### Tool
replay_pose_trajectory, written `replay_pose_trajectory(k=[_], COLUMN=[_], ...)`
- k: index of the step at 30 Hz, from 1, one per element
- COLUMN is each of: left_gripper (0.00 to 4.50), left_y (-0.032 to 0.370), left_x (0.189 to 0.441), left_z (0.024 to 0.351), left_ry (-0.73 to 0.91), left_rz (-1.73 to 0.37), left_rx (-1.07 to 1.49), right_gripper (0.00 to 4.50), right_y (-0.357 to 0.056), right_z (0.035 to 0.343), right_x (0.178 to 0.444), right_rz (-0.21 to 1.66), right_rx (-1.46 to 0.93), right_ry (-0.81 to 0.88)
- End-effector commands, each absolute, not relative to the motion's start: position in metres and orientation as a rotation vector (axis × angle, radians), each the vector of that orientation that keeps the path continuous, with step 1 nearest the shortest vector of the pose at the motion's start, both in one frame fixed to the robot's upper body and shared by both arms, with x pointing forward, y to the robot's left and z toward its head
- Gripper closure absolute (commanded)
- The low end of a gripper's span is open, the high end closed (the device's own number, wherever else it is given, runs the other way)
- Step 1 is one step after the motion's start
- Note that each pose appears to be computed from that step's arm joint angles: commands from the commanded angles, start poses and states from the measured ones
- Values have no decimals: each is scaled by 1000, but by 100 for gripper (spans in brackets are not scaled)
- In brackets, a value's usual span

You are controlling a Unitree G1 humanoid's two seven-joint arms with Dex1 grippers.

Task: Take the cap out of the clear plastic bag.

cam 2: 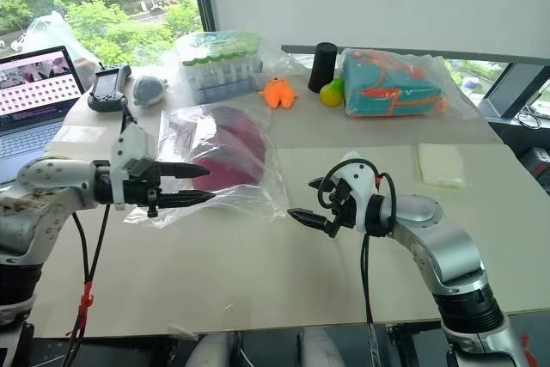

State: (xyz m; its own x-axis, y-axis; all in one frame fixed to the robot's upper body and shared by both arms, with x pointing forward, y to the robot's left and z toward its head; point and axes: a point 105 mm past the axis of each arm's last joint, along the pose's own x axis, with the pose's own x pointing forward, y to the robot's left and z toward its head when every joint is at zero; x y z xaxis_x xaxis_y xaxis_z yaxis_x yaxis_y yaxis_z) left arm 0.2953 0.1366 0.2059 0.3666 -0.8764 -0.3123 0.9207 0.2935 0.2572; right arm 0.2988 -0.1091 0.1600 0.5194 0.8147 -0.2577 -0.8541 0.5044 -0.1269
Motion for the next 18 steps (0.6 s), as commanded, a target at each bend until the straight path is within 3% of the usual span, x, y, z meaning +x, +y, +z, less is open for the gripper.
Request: replay_pose_trajectory(k=[1,10,18], left_gripper=[196,196,196], left_y=[121,107,110], left_x=[296,315,324], left_z=[215,169,174], left_ry=[53,115,99], left_rz=[-1213,-1138,-1008], left_rx=[542,763,772], right_gripper=[0,0,0], right_y=[-105,-102,-100], right_z=[173,175,176], right_x=[298,296,295], right_rz=[1015,1012,1010], right_rx=[-269,-261,-252], right_ry=[112,101,88])
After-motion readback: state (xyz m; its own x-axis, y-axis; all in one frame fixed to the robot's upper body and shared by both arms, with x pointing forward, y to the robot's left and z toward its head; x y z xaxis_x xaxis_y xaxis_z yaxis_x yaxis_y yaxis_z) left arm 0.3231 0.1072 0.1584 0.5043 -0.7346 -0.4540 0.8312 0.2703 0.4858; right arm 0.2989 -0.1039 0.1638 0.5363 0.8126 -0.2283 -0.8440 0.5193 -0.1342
